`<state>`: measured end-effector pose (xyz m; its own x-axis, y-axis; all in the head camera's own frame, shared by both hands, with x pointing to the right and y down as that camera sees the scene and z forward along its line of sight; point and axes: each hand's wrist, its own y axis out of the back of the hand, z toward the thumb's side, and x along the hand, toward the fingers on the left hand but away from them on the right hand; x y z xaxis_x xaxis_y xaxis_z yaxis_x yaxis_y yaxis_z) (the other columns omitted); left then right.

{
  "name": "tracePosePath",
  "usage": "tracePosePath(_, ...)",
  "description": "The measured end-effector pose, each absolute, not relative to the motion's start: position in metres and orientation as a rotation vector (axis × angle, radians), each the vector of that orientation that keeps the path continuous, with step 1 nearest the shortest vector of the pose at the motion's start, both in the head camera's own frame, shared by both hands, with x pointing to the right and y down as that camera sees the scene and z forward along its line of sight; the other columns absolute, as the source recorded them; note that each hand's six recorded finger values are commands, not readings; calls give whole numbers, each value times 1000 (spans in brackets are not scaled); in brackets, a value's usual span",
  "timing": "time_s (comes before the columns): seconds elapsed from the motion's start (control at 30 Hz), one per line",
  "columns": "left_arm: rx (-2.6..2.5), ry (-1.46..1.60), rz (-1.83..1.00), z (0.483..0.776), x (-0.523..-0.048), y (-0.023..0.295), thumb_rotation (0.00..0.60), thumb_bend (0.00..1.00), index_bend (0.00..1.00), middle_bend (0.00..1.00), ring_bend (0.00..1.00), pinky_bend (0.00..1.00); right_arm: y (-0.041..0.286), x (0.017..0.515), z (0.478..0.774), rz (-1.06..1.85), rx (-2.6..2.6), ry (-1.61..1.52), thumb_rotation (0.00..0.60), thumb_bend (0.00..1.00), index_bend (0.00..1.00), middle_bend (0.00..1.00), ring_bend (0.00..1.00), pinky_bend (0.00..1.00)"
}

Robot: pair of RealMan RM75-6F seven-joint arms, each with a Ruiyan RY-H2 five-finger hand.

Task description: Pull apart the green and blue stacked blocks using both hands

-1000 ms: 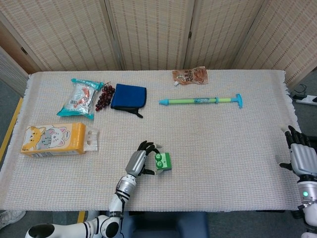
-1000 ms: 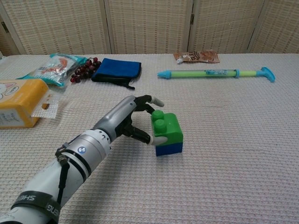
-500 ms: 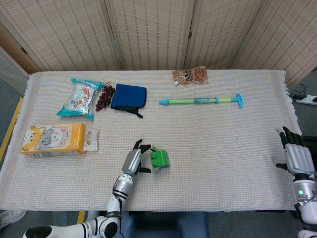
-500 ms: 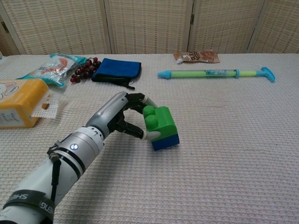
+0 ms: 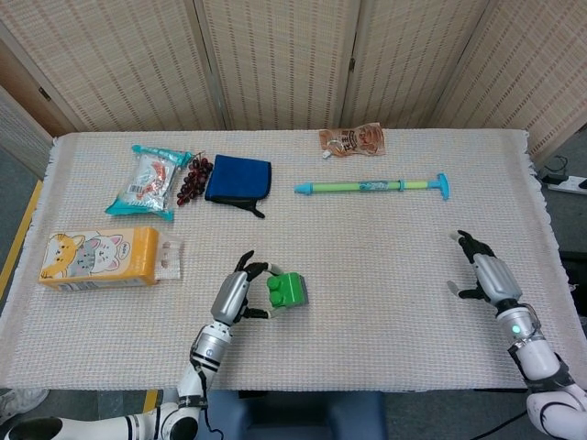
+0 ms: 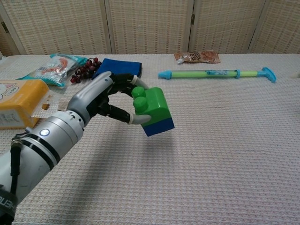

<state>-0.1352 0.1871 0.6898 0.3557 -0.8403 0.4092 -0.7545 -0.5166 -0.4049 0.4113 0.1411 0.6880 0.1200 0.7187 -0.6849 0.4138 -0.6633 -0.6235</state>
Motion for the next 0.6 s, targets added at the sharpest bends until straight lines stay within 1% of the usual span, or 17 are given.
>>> tracePosePath(0.27, -2411, 1501, -819, 677, -138, 169, 600, 565, 512, 813, 323, 0, 137, 336, 727, 1370, -2622, -1194, 600, 397, 0, 0, 0, 0)
tracePosePath(0.43, -2373, 1525, -804, 675, -143, 159, 600, 565, 510, 813, 323, 0, 130, 274, 749, 1277, -2857, -1036, 600, 397, 0, 0, 0, 0)
tracePosePath(0.6, -2340, 1538, -810, 676, -146, 152, 600, 565, 512, 813, 323, 0, 133, 225, 759, 1193, -2993, -906, 600, 397, 0, 0, 0, 0)
